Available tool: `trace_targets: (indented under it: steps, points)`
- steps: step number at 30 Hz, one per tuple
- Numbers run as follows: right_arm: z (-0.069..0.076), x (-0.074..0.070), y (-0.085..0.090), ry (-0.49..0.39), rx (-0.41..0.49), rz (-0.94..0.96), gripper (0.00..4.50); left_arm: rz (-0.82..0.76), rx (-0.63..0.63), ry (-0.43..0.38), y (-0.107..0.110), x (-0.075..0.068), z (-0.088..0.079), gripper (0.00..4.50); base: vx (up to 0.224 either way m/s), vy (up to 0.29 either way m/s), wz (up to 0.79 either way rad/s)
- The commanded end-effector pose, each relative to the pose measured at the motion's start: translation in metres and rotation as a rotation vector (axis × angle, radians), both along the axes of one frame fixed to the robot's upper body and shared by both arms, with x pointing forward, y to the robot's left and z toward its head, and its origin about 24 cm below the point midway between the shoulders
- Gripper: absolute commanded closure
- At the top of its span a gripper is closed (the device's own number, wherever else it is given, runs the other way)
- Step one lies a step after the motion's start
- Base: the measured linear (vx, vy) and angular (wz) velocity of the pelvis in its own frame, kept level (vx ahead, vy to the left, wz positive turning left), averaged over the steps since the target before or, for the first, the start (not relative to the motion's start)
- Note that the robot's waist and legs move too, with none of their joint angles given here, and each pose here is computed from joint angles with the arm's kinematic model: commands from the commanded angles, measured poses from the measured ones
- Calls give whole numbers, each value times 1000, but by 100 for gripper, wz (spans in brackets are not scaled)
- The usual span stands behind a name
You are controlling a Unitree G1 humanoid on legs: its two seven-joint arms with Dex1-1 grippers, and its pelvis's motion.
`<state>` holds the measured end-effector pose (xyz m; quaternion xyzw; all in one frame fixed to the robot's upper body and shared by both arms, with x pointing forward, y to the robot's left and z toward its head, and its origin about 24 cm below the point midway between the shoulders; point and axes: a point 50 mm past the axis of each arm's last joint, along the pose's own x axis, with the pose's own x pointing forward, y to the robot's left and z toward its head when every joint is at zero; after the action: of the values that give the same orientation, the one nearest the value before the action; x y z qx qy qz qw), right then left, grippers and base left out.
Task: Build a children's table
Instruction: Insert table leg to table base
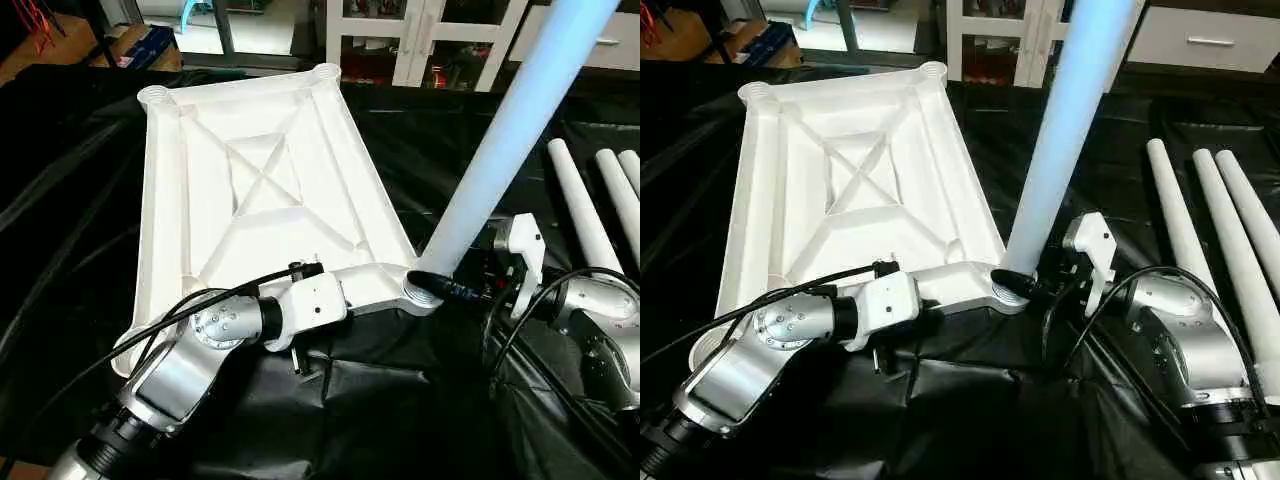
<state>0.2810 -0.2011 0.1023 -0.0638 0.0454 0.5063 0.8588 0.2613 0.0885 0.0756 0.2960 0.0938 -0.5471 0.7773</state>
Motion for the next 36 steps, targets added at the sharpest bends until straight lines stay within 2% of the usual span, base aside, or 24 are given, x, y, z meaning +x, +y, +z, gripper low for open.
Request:
trace_targets:
  steps: [1,6,10,16,28,36]
  points:
    - [-6,-1,-2,34,-6,-2,234,9,63,114,8,-9,-26,450,0,0,0]
    - [-9,-3,0,35,1,-16,243,16,63,117,9,-10,-27,450,0,0,0]
    - [-16,-7,7,27,-22,-42,245,75,77,101,12,-5,-29,450,0,0,0]
    - [-35,-16,16,41,-31,-81,246,147,59,76,11,4,-26,450,0,0,0]
    - [-48,-27,5,70,24,-165,248,142,58,70,9,3,-26,450,0,0,0]
    - [-63,-34,14,107,-7,-176,249,165,53,72,8,5,-26,450,0,0,0]
